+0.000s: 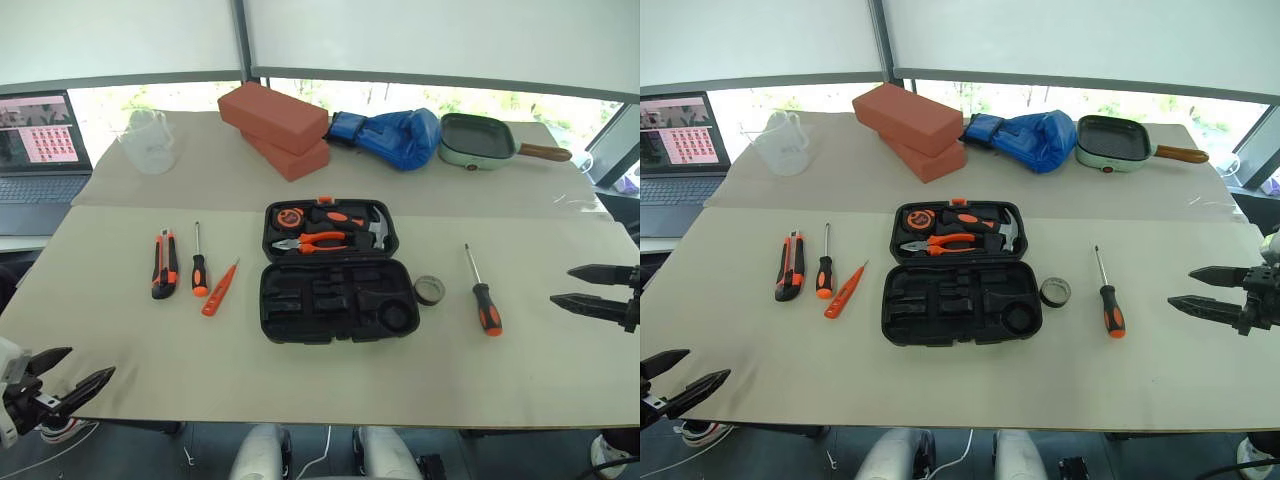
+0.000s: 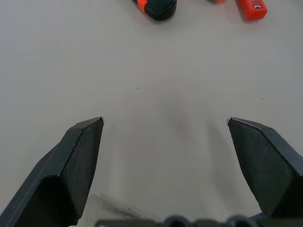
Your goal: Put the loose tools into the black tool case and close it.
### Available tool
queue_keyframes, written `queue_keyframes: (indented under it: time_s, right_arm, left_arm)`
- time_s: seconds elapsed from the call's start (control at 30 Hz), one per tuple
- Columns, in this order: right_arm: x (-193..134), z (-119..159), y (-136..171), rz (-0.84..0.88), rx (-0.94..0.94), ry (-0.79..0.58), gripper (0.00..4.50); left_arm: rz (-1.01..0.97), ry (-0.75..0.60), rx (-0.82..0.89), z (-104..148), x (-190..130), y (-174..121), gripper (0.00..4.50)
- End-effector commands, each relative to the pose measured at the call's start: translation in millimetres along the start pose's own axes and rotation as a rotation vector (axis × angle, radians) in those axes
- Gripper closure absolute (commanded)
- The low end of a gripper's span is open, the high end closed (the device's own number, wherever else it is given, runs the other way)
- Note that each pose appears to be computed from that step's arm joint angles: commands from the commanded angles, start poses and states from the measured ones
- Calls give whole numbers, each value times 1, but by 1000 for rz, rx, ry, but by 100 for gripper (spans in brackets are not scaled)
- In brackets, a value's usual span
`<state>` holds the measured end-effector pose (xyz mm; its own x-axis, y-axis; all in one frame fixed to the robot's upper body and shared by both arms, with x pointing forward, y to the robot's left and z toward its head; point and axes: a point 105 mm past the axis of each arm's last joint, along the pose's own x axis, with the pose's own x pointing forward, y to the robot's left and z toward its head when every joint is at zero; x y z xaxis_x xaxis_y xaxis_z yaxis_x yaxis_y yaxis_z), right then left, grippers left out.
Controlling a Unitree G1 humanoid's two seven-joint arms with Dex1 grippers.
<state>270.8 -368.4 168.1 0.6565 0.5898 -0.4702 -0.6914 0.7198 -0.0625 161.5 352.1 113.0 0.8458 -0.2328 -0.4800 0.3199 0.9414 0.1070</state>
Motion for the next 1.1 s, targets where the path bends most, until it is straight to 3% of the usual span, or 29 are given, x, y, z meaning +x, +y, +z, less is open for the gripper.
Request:
queue_keyframes:
  time_s: [0.03, 0.23, 0.4, 0.57, 0.7, 0.87, 1.1]
  right_arm:
    - [-10, 4, -2, -26, -32, -9, 10]
    - [-16, -1, -4, -78, -79, -19, 10]
    - [-8, 33, 4, -74, -170, -119, 10]
    - [25, 81, 57, 110, -301, -222, 10]
    - [43, 106, 95, 213, -364, -288, 10]
    - [64, 130, 133, 297, -458, -359, 10]
    - [74, 149, 170, 416, -502, -414, 10]
  left_arm:
    - [0, -5, 16, 7, -2, 1, 0]
    - [-13, -6, -5, 16, 13, -1, 0]
    - [-19, -71, -43, 55, 29, -3, 0]
    - [22, -131, -115, 116, 65, 3, 0]
    - [-19, -98, -197, 146, 85, -9, 0]
    - [-34, 9, -276, 162, 111, -26, 0]
    - [26, 166, -325, 153, 141, -30, 0]
